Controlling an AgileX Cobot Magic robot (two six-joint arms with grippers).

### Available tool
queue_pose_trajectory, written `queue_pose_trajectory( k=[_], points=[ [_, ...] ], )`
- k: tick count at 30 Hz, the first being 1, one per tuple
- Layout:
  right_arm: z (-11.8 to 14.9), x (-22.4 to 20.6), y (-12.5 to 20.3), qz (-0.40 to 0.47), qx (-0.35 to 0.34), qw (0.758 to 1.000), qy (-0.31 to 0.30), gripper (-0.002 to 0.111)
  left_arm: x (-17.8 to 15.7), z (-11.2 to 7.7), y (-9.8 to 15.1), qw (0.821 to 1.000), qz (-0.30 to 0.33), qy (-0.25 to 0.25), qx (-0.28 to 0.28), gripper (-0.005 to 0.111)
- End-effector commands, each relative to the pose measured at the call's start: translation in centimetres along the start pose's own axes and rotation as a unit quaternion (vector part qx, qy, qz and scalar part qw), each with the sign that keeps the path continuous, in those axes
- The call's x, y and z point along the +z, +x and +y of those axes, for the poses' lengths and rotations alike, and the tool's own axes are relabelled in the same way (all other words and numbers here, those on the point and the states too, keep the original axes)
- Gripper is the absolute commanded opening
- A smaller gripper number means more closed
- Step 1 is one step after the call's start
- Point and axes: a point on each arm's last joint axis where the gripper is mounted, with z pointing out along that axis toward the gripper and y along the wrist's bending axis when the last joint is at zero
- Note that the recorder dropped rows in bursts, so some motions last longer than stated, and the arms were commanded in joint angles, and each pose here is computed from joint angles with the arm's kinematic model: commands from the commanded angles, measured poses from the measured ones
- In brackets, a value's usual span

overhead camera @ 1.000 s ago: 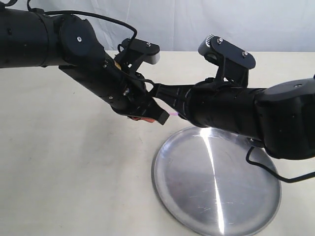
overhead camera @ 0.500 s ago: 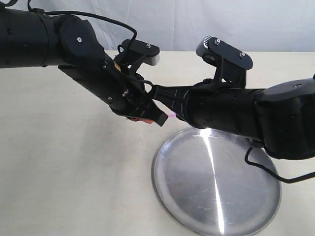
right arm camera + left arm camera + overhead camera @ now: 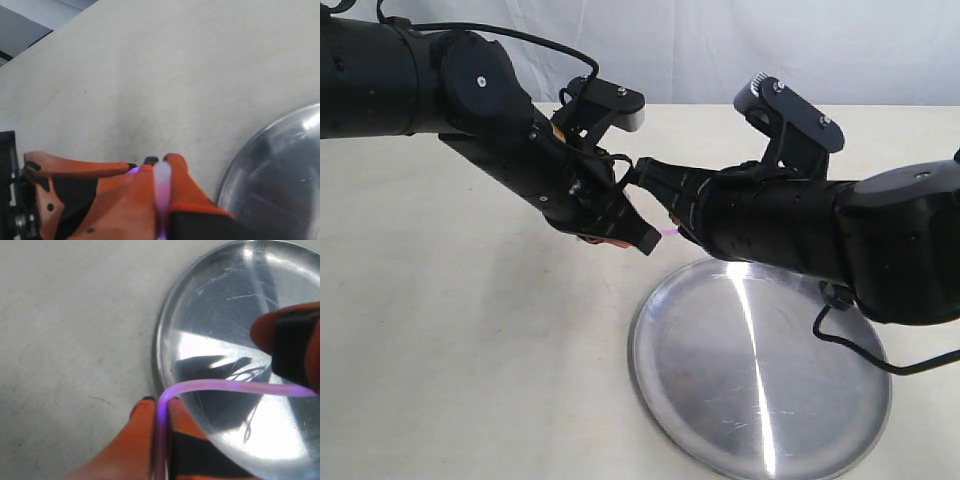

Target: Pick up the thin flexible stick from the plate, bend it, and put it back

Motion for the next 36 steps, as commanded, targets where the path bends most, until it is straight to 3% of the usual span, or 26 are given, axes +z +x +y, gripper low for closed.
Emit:
queue_pose_trajectory(
  k=[1,17,36],
  points=[
    [0.4,-0.2,0.2,0.008,0.033,0.999,-0.013,-0.001,0.2,1.1,-0.5,0.999,-0.026,-0.034,0.014,0.000],
    [0.2,-0.2,0.0,-0.002,0.136,0.991,-0.003,-0.001,0.2,1.2,-0.7,0.999,-0.037,-0.037,0.012,0.000],
    [-0.1,1.4,1.3,0.035,0.166,0.986,0.010,-0.001,0.2,1.2,-0.6,0.999,-0.030,-0.040,0.021,0.000]
  ],
)
